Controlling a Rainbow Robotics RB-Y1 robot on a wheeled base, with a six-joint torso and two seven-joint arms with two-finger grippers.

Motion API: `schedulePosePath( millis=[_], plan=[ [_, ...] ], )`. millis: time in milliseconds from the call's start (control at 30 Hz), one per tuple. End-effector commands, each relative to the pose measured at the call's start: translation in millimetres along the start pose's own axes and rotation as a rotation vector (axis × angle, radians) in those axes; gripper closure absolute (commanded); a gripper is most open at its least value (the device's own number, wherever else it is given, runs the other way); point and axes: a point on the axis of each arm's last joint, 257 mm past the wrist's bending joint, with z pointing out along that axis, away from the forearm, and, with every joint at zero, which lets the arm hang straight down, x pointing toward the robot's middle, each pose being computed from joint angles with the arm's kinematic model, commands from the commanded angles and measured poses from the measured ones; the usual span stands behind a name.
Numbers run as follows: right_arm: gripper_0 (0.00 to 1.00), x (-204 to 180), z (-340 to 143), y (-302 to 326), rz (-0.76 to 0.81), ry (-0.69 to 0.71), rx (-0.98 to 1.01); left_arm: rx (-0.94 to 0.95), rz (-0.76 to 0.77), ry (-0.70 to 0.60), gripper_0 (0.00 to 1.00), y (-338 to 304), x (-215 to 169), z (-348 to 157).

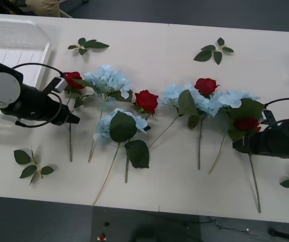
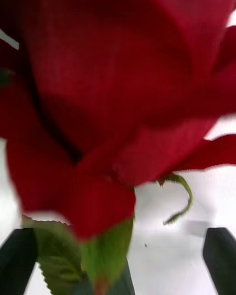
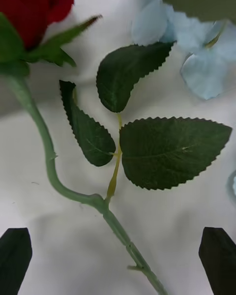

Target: Put the red flowers into the right box and the blue flowers into the left box

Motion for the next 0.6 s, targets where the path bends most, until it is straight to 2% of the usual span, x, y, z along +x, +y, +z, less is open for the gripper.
schedulePosePath(
  millis=[33,67,133,167,567,600],
  plan=[
    [0.46,-16,-9,-12,0.016,-0.038,0.032,-0.039,0.017,-0.008,0.0,4,-17,-2],
    [0.66,-16,-9,-13,0.015,-0.039,0.036,-0.051,0.031,-0.002,0.0,6,-17,-1],
    [0.94,-16,-9,-14,0.013,-0.04,0.04,-0.056,0.047,0.011,0.0,4,-15,1],
    [1.0,-17,-9,-15,0.012,-0.04,0.044,-0.064,0.061,0.024,0.0,4,-13,3],
    [1.0,-25,-10,-26,0.026,-0.058,0.071,-0.092,0.095,0.087,0.01,8,-4,12],
    [1.0,-25,-11,-27,0.027,-0.057,0.075,-0.094,0.097,0.087,0.11,9,-4,11]
  ],
)
